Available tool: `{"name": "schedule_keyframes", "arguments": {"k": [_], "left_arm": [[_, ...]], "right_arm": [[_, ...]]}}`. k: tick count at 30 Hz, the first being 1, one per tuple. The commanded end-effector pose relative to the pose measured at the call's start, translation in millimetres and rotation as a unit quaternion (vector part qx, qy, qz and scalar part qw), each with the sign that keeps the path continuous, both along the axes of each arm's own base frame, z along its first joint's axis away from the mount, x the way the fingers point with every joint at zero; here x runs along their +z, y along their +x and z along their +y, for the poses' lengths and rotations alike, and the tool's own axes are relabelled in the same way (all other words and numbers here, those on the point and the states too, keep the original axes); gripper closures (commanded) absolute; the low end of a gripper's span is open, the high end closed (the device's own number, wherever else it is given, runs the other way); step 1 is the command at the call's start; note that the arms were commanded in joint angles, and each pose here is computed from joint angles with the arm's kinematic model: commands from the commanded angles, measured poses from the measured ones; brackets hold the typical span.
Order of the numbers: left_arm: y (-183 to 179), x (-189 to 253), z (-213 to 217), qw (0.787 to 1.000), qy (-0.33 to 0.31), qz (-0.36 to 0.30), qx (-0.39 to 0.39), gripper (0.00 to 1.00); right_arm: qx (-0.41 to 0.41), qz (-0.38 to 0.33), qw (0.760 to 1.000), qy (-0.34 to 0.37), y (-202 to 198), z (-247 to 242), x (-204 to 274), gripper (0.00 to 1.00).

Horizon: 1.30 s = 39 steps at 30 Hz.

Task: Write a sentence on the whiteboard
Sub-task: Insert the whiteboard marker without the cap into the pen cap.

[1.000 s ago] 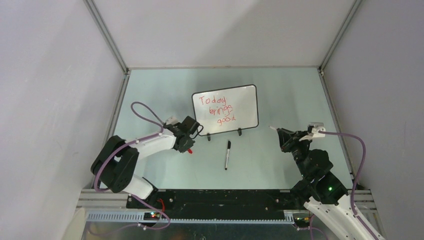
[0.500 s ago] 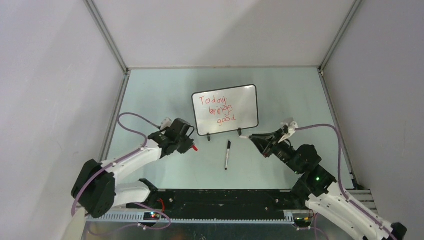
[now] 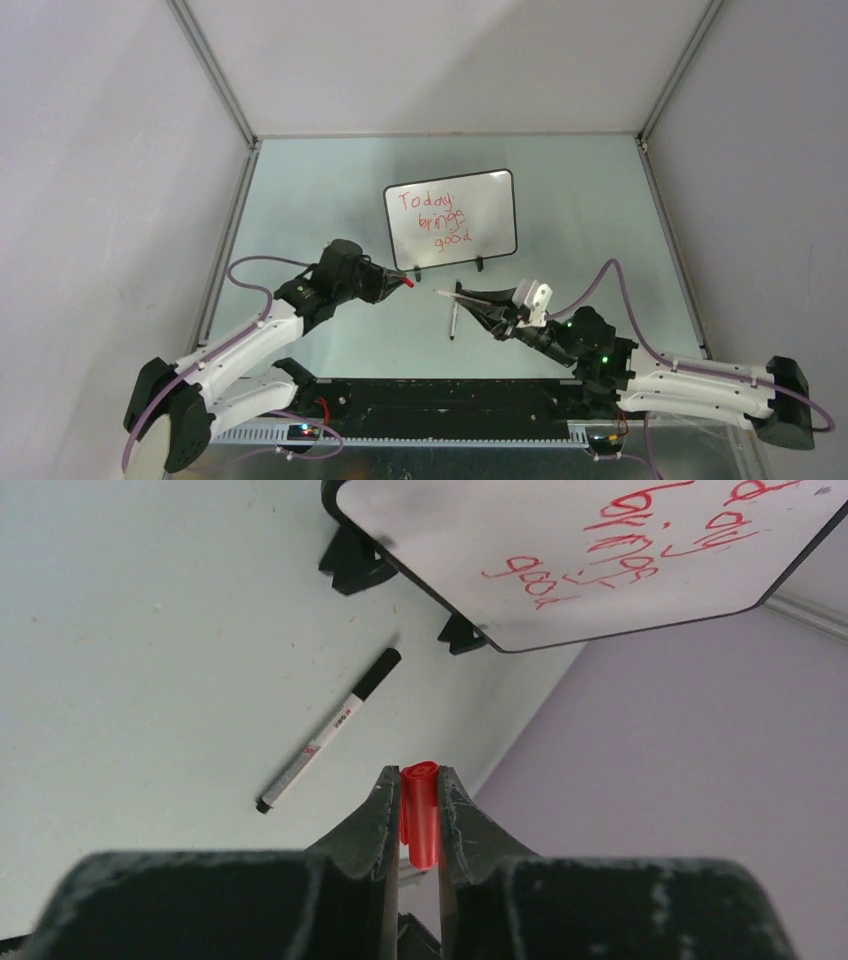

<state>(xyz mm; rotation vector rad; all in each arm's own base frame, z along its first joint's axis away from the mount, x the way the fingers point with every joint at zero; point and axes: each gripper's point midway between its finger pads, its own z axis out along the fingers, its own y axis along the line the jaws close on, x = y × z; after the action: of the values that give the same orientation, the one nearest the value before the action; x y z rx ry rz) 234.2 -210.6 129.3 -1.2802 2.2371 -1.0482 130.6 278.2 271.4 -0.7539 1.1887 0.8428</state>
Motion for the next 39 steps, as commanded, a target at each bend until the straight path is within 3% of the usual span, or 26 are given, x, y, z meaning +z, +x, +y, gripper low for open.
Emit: {"name": "schedule_keyframes", "arguments": {"k": [1, 6, 13, 39], "left_arm": [[-3, 19, -19, 0.996, -0.087, 0.011, -0.017, 1.00], [-9, 20, -30, 0.992, -0.113, 0.028, -0.040, 1.00], [-12, 14, -27, 0.988, -0.143, 0.055, -0.009, 1.00], [-18, 15, -16, 0.988, -0.144, 0.051, 0.012, 1.00]], "right_arm": [[-0.026, -0.096, 0.995, 0.011, -1, 8, 28, 1.00], [-0.040, -0.131, 0.990, -0.026, -2, 20, 16, 1.00], [-0.059, -0.149, 0.986, -0.050, -2, 21, 2, 1.00], [-0.063, -0.147, 0.980, -0.116, 5, 41, -37, 1.00]]}}
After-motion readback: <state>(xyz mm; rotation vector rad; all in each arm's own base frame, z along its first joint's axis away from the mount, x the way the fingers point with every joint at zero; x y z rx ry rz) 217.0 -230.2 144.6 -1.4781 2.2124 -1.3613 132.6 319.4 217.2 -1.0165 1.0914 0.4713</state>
